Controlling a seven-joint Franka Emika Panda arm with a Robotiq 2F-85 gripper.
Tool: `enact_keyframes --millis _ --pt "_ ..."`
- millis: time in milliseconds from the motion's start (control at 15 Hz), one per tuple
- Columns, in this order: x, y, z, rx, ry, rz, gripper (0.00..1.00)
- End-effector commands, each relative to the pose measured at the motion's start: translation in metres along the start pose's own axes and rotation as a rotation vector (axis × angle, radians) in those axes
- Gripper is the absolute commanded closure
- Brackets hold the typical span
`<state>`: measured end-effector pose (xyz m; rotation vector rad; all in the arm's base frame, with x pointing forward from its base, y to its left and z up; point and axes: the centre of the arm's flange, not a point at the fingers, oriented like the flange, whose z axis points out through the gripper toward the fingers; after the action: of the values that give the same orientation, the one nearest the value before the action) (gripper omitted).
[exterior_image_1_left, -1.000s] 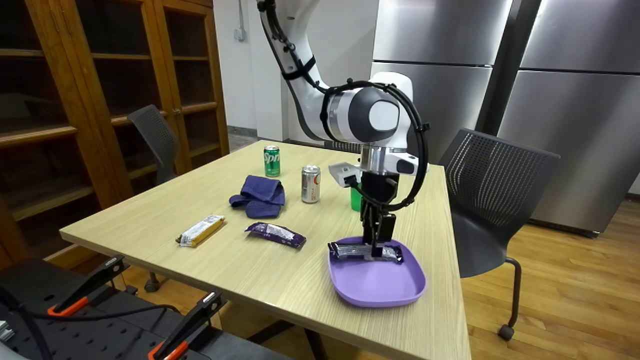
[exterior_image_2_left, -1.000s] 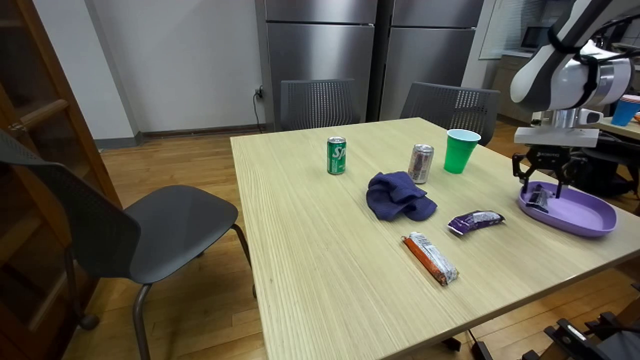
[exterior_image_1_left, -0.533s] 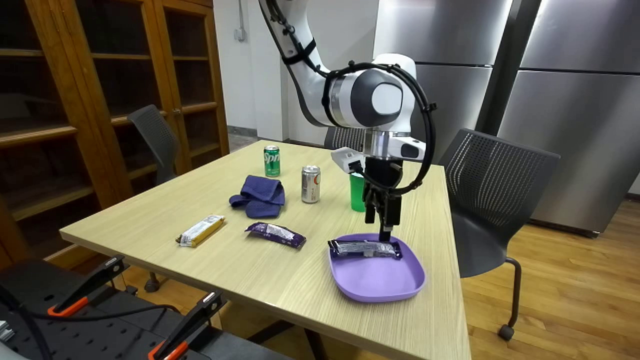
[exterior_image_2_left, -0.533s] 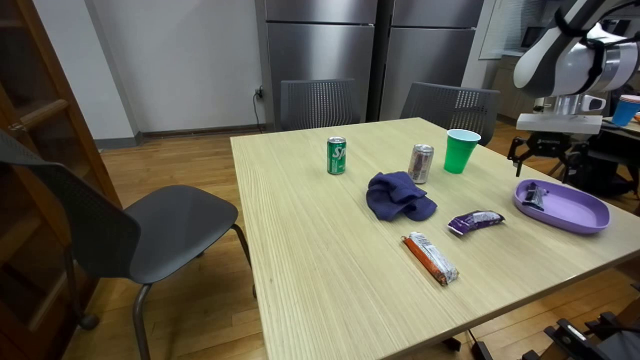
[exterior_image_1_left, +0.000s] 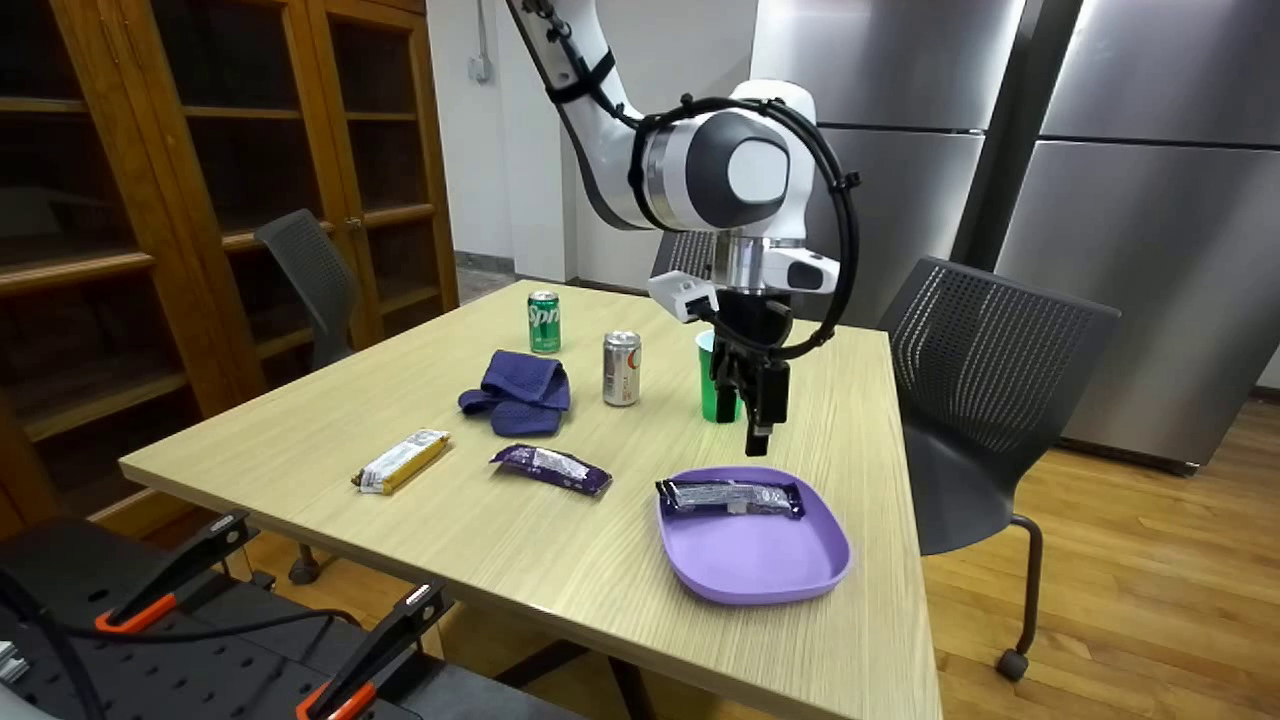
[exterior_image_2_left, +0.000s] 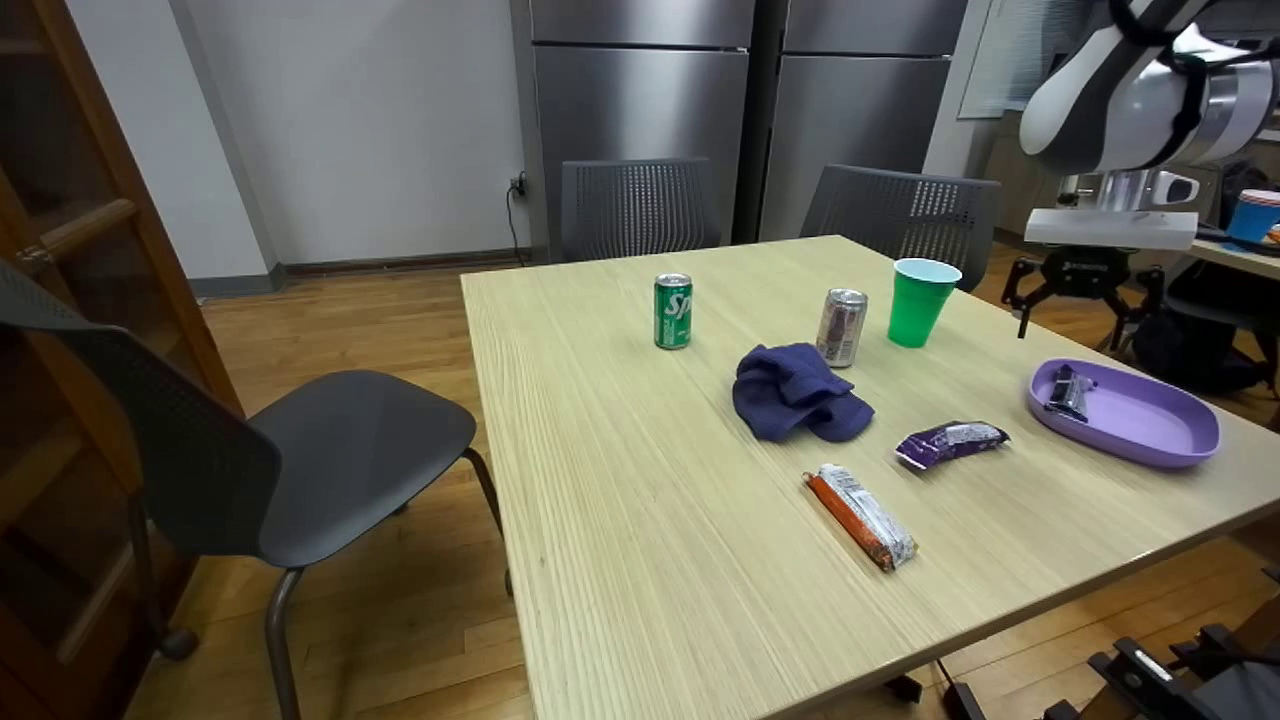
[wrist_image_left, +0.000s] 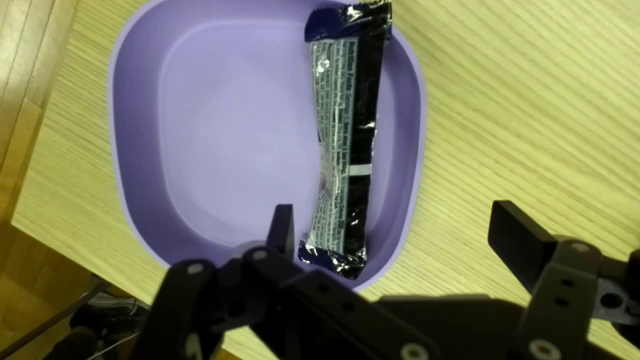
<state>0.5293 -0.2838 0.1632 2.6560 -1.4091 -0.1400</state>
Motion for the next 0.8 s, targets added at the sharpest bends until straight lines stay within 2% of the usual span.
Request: enact_keyframes --millis 0,333,400,733 --pt "-0.029 -0.007 -0.022 0.017 -0.015 -0.042 0.0" --pt "-0.06 -0.027 -0.027 -0.003 -0.052 -0.06 0.0" --pt "-0.039 -0.028 -0.012 0.01 -0.027 -0.061 0.0" --pt "-0.049 -0.033 -0.013 0.003 -0.041 -0.068 0.0"
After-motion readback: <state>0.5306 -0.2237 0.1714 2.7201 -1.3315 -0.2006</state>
